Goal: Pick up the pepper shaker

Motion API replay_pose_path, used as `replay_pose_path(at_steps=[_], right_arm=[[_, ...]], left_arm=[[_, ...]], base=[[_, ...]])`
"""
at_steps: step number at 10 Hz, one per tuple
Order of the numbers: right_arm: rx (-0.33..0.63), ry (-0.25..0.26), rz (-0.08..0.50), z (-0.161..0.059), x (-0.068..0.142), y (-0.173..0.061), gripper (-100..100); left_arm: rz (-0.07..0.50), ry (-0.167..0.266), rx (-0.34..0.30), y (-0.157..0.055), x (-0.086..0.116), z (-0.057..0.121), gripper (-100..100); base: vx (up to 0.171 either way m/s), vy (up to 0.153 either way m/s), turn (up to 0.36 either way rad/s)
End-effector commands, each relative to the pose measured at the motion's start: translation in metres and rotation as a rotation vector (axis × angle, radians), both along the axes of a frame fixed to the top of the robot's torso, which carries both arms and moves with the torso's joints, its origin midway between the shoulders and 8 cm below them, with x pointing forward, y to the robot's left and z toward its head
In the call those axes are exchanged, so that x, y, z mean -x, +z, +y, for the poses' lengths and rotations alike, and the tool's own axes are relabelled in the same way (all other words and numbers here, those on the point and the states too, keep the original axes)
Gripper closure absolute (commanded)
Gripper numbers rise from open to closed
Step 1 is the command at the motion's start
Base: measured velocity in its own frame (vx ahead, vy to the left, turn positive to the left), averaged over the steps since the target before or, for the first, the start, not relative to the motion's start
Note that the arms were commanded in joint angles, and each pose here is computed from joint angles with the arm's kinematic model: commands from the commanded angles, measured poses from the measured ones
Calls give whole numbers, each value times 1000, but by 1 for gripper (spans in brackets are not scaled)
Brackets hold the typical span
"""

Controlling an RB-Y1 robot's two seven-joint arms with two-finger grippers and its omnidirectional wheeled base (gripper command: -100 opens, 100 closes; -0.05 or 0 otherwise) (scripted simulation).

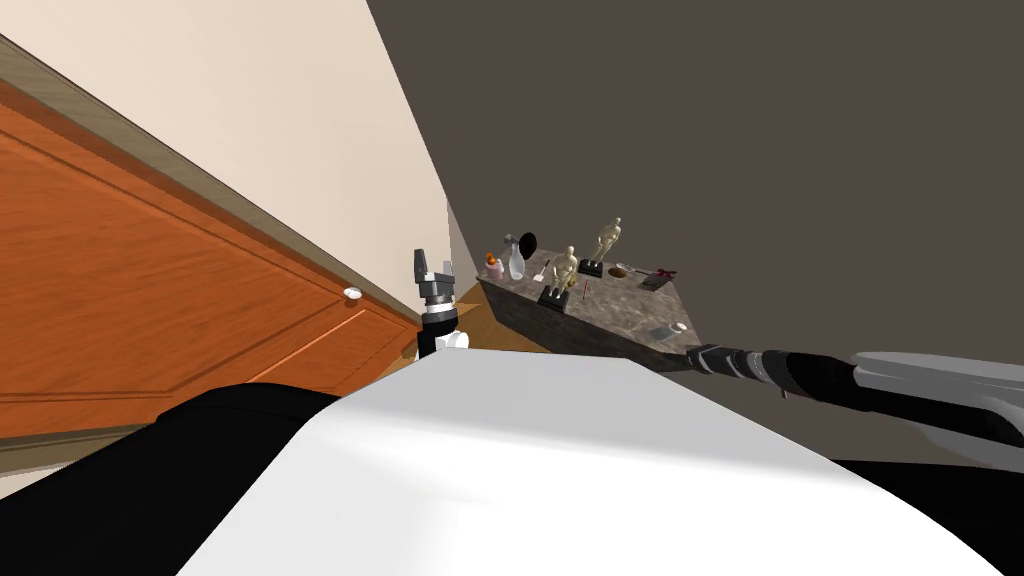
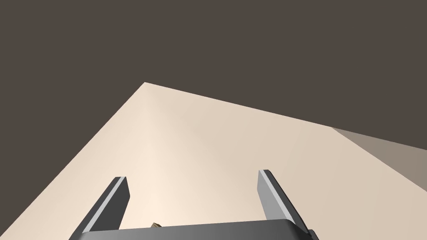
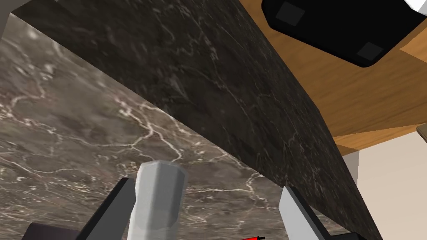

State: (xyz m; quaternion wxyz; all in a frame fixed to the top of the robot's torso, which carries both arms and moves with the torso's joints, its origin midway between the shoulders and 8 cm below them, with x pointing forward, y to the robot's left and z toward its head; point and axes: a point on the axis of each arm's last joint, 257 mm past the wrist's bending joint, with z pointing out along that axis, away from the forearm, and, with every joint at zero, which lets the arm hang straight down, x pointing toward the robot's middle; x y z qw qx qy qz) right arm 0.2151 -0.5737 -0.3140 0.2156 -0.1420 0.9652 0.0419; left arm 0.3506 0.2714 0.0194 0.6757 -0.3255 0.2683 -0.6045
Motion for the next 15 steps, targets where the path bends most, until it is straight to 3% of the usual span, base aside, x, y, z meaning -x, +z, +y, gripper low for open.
replay_pose_path(at_steps=[1, 4, 6, 7, 8, 12, 13, 15], right_arm=[[38, -14, 6, -20, -8, 15, -100], [71, -25, 4, -36, -19, 33, -100], [71, -21, 3, -34, -18, 33, -100], [70, -23, 3, -35, -18, 33, 0], [70, -33, 2, -37, -11, 24, -100], [69, -45, 1, -39, -2, 15, -100], [70, -45, 1, -39, -2, 15, 100], [70, -44, 1, -39, -2, 15, 100]], left_arm=[[0, 0, 0, 0, 0, 0, 0], [0, 0, 0, 0, 0, 0, 0], [0, 0, 0, 0, 0, 0, 0], [0, 0, 0, 0, 0, 0, 0], [0, 0, 0, 0, 0, 0, 0], [0, 0, 0, 0, 0, 0, 0], [0, 0, 0, 0, 0, 0, 0], [0, 0, 0, 0, 0, 0, 0]], base=[[46, -8, 91], [35, 0, 64], [24, 9, 20], [0, 0, 0], [21, 3, 57], [27, 2, 57], [0, 0, 0], [0, 0, 0]])
